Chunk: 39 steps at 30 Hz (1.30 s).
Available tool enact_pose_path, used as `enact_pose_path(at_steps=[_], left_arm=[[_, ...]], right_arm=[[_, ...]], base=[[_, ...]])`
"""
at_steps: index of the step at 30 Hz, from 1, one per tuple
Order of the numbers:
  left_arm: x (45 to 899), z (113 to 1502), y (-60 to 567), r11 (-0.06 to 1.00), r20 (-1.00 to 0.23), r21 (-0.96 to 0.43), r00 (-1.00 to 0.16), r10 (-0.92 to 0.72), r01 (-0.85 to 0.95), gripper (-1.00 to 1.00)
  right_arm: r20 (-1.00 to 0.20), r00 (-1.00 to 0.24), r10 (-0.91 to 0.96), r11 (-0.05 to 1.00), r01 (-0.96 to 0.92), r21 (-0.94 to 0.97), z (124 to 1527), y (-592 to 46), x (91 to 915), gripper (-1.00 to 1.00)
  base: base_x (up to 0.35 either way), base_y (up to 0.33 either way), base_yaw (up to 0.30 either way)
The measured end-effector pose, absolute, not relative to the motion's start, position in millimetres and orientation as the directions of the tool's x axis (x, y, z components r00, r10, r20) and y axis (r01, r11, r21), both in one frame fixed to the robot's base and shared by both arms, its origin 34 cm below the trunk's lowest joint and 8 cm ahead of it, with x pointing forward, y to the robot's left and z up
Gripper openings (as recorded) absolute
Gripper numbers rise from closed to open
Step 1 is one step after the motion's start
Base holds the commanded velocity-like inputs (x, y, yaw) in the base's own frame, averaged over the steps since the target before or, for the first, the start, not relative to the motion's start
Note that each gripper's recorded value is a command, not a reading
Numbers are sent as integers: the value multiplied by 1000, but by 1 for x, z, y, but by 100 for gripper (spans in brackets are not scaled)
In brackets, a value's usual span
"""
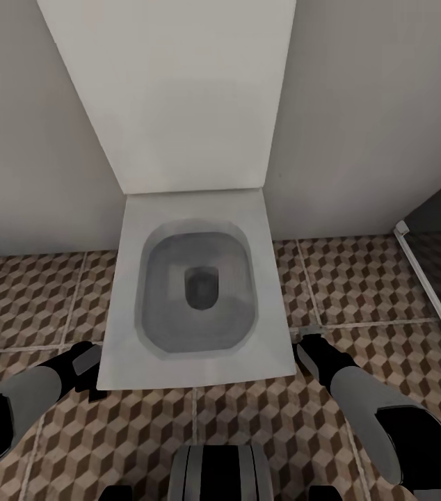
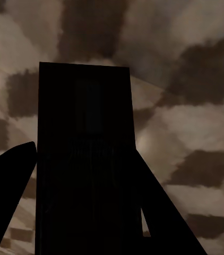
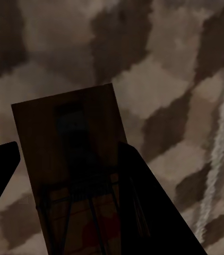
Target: Take the four mousetraps from the cabinet in the bathroom and place them on the bathroom floor. Make sure all four end up on the same floor surface, and ensure that at least two of them are either under or directly next to the same bathroom sink.
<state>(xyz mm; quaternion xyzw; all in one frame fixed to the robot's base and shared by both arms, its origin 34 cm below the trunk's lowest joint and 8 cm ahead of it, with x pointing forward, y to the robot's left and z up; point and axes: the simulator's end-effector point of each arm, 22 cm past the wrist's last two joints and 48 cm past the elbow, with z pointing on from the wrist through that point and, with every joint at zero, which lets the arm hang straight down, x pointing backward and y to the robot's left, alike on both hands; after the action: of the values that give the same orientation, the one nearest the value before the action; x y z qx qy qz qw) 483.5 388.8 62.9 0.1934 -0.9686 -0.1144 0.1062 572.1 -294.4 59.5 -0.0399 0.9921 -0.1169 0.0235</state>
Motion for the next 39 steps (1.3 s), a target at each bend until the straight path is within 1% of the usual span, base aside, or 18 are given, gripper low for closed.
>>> enact_pose_path(at_steps=[15,21,22,23,39], left_arm=[[484,63,389,895,160,262,-899,-409,-361,-100],[484,63,391,882,152,256,-885,-441,-395,-100],[485,63,392,879,151,255,-882,-447,-402,100],[483,64,399,888,153,275,-895,-419,-369,100],[483,65,400,888,152,276,-895,-419,-369,100]], right_arm=[[-38,-996,-84,970,-73,-234,59,-295,572,-100],[-38,-996,-83,970,-72,-234,59,-295,572,-100],[-37,-996,-83,970,-72,-234,59,-295,572,-100],[-37,-996,-83,970,-72,-233,59,-295,572,-100],[-36,-996,-84,970,-73,-234,59,-295,572,-100]], base=[[0,0,0],[0,0,0],[0,0,0],[0,0,0],[0,0,0]])
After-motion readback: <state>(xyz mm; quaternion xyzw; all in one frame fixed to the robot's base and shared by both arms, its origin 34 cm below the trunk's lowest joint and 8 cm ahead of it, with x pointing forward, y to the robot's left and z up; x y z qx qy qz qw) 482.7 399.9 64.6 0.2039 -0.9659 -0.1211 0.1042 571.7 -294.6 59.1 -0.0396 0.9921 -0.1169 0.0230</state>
